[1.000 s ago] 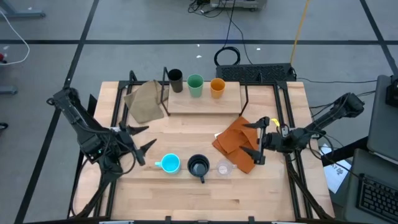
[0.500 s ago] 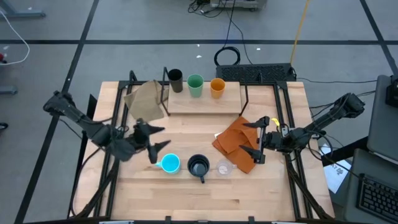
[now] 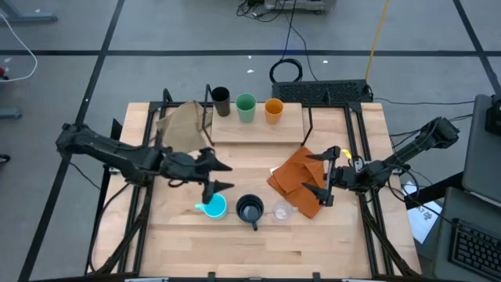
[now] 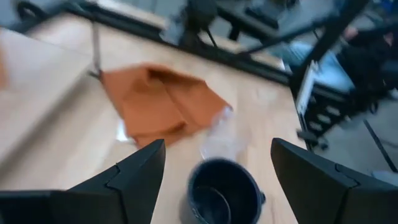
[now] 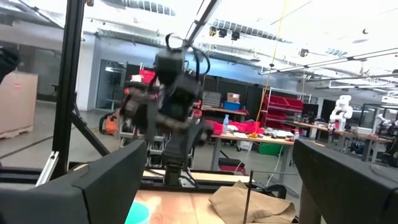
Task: Stack small to large cups/mugs on shelf
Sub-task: Put the dark blue mug on the shelf
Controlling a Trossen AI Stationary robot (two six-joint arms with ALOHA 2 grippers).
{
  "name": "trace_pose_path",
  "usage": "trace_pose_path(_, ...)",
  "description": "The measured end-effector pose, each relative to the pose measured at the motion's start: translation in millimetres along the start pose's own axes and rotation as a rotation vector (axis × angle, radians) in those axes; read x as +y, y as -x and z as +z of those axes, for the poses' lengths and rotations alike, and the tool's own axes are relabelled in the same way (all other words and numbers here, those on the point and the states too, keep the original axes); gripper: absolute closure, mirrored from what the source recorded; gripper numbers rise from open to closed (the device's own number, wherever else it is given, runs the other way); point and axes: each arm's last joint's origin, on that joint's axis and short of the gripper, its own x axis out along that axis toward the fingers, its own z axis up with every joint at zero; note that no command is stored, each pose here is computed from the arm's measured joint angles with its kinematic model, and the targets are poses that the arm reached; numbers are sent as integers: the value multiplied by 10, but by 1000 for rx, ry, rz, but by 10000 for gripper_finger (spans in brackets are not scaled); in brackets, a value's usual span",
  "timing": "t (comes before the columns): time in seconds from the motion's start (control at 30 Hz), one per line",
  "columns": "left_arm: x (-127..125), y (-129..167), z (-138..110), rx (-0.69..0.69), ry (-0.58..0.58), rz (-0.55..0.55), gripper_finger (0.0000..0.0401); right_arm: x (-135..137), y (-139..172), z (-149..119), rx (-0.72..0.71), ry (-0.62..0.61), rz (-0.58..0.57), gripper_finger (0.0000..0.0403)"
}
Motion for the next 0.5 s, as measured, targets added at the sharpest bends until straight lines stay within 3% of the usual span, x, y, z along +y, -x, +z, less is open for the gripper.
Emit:
trace_pose_path(0.23,-90,-244,-102,66,-41,-71,110,11,2,-20,19,-89,8,9)
trace_pose_path(0.5,-121,-152,-55,37,-79,-94,110,161,28,46,-11,-133,152,9)
